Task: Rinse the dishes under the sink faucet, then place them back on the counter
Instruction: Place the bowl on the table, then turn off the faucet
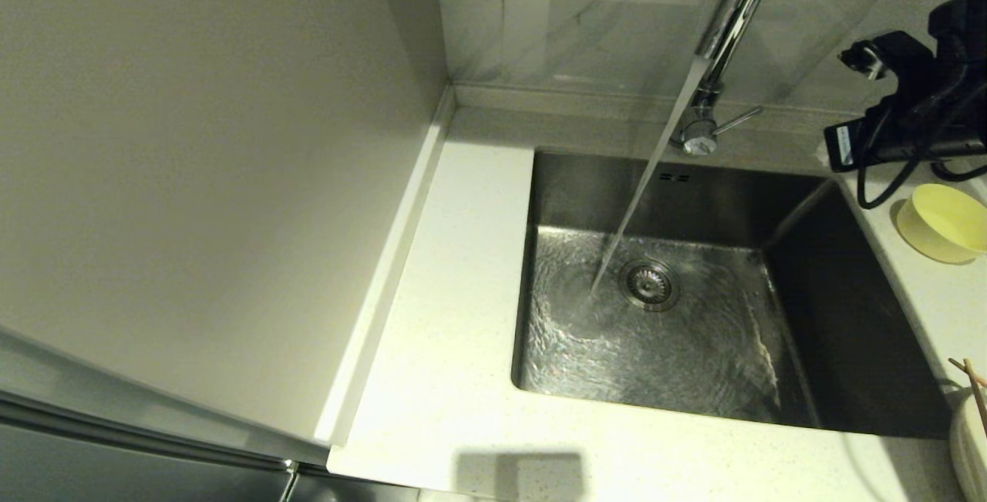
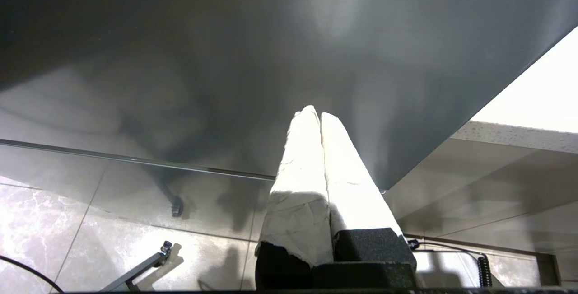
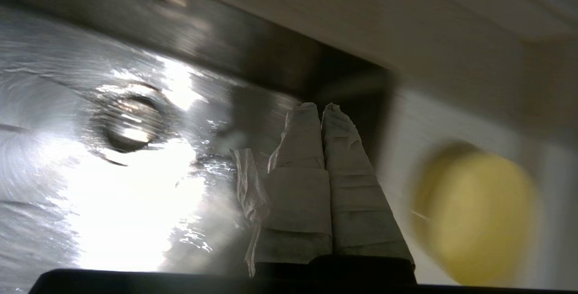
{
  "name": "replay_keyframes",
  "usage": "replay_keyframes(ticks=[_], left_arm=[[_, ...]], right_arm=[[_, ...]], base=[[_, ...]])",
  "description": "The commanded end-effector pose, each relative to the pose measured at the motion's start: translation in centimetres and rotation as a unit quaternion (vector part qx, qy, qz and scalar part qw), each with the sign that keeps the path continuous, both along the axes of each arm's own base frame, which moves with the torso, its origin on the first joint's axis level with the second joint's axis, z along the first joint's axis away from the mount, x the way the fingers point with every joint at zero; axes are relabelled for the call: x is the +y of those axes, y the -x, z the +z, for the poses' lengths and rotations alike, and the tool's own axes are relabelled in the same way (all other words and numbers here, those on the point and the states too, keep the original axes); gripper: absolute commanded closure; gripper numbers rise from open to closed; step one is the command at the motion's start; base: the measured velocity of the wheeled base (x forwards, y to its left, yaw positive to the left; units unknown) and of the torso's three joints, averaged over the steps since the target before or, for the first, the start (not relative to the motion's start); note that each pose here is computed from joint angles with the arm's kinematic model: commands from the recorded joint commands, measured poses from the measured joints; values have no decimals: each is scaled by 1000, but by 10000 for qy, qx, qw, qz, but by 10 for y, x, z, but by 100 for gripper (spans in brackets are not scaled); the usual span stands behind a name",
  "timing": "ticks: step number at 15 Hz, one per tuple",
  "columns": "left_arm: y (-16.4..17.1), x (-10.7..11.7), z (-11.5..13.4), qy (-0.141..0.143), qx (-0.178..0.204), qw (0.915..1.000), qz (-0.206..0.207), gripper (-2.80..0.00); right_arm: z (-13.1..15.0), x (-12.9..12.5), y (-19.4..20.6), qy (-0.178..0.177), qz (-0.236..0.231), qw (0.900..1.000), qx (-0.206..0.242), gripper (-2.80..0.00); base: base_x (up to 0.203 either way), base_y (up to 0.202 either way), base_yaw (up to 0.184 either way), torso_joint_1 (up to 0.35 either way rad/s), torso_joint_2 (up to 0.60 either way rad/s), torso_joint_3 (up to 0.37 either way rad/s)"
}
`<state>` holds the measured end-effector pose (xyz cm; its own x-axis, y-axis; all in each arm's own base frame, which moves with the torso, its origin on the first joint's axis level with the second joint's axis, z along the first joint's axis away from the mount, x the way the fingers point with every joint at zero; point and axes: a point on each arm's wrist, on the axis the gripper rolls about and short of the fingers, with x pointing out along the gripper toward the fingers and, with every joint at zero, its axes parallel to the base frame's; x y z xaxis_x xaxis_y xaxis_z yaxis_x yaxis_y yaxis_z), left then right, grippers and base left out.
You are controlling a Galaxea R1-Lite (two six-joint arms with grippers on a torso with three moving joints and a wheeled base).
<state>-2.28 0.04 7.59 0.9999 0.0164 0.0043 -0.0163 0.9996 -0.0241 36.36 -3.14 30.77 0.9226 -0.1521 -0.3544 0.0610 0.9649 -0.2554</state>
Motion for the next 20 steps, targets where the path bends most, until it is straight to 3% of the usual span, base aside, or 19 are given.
replay_keyframes(ticks=[1, 3, 6, 10, 13, 16, 20], left_arm=[[0, 0, 0, 3, -9, 10000, 2, 0], [0, 0, 0, 3, -9, 10000, 2, 0], [0, 0, 0, 3, -9, 10000, 2, 0], [0, 0, 0, 3, -9, 10000, 2, 0], [0, 0, 0, 3, -9, 10000, 2, 0], [0, 0, 0, 3, -9, 10000, 2, 0], [0, 0, 0, 3, -9, 10000, 2, 0]], right_arm=[[-17, 12, -30, -757, 436, 9962, 58, 0], [-25, 18, -41, -1047, 779, 9914, 126, 0], [-24, 22, -47, -1653, 1399, 9762, 111, 0], [-21, 28, -57, -1883, 1640, 9683, -44, 0], [-15, 35, -67, -1909, 1803, 9630, -614, 0], [-15, 36, -74, -1874, 1857, 9604, -899, 0], [-13, 36, -75, -2086, 1818, 9558, -993, 0]], base=[[0, 0, 0, 0, 0, 0], [0, 0, 0, 0, 0, 0], [0, 0, 0, 0, 0, 0], [0, 0, 0, 0, 0, 0], [0, 0, 0, 0, 0, 0], [0, 0, 0, 0, 0, 0], [0, 0, 0, 0, 0, 0]])
